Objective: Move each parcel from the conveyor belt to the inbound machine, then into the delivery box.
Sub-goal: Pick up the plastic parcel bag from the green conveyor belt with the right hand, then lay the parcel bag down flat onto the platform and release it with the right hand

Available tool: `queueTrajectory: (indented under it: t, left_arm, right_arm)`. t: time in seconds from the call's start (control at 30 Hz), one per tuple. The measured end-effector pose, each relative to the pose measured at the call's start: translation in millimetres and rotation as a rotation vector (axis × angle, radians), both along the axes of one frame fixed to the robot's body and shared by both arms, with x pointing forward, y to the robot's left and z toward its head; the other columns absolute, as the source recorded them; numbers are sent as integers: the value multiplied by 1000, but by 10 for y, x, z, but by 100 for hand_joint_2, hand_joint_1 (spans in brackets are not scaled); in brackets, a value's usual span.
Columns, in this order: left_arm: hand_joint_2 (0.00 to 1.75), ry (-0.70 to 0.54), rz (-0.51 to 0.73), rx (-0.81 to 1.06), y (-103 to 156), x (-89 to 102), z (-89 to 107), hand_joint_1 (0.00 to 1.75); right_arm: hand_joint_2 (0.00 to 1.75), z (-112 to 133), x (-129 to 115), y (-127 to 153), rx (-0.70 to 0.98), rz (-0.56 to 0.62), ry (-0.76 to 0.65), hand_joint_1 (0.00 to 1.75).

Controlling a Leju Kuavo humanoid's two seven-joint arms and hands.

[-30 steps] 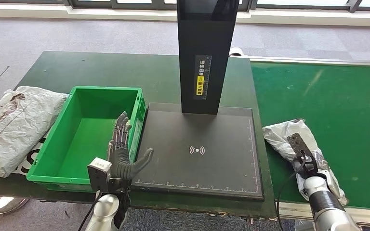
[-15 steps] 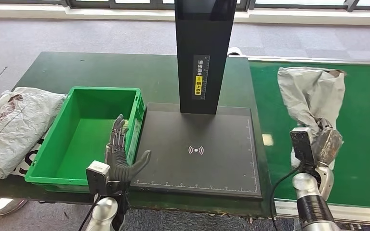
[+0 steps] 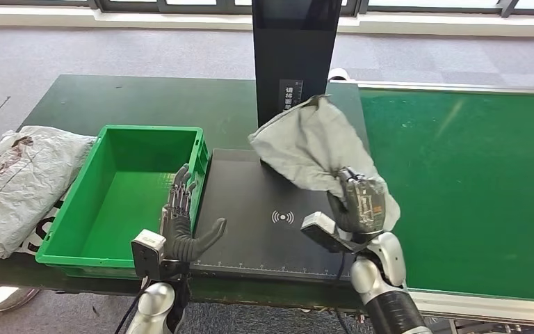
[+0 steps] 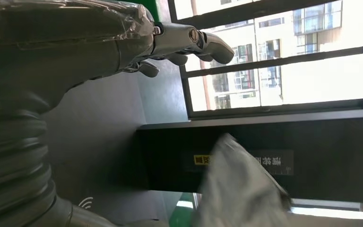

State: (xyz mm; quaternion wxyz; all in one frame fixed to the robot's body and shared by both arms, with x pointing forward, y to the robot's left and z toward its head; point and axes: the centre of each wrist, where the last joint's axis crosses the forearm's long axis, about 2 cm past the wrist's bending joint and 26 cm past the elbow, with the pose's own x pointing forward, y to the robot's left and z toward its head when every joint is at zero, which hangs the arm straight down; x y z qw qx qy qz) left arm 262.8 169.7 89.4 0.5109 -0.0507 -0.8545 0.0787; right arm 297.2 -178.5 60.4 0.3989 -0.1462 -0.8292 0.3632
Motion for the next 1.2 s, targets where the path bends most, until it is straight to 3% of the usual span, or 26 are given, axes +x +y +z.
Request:
queueTrajectory:
  t: [0.13, 0.37, 0.4, 0.5, 0.53, 0.6, 0.73, 0.97, 1.2]
  left_arm:
    - [175, 2, -20, 0, -30, 12, -5, 0]
    - [175, 6, -33, 1, -50, 29, -15, 0]
    - [175, 5, -35, 1, -54, 38, -12, 0]
    - [175, 4, -30, 0, -61, 69, 0, 0]
    - [175, 5, -27, -1, -62, 74, 2, 0]
    - [175, 7, -24, -2, -64, 77, -1, 0]
    - [175, 10, -24, -2, -66, 76, -7, 0]
    - [175, 13, -10, -3, -64, 75, -8, 0]
    - [175, 18, 4, -8, -61, 75, -10, 0]
  right_arm:
    - [175, -139, -132, 257, -15, 68, 72, 175]
    - [175, -255, -207, 412, -7, 113, 154, 175]
    - [175, -265, -208, 429, -3, 116, 166, 139]
    - [175, -282, -207, 501, 5, 124, 195, 8]
    - [175, -284, -208, 531, 7, 125, 200, 0]
    - [175, -285, -211, 584, 10, 117, 206, 0]
    - [0, -280, -212, 632, 28, 79, 196, 0]
    - [0, -157, -188, 626, 155, -87, 85, 0]
    - [0, 305, -153, 551, 362, -225, -122, 0]
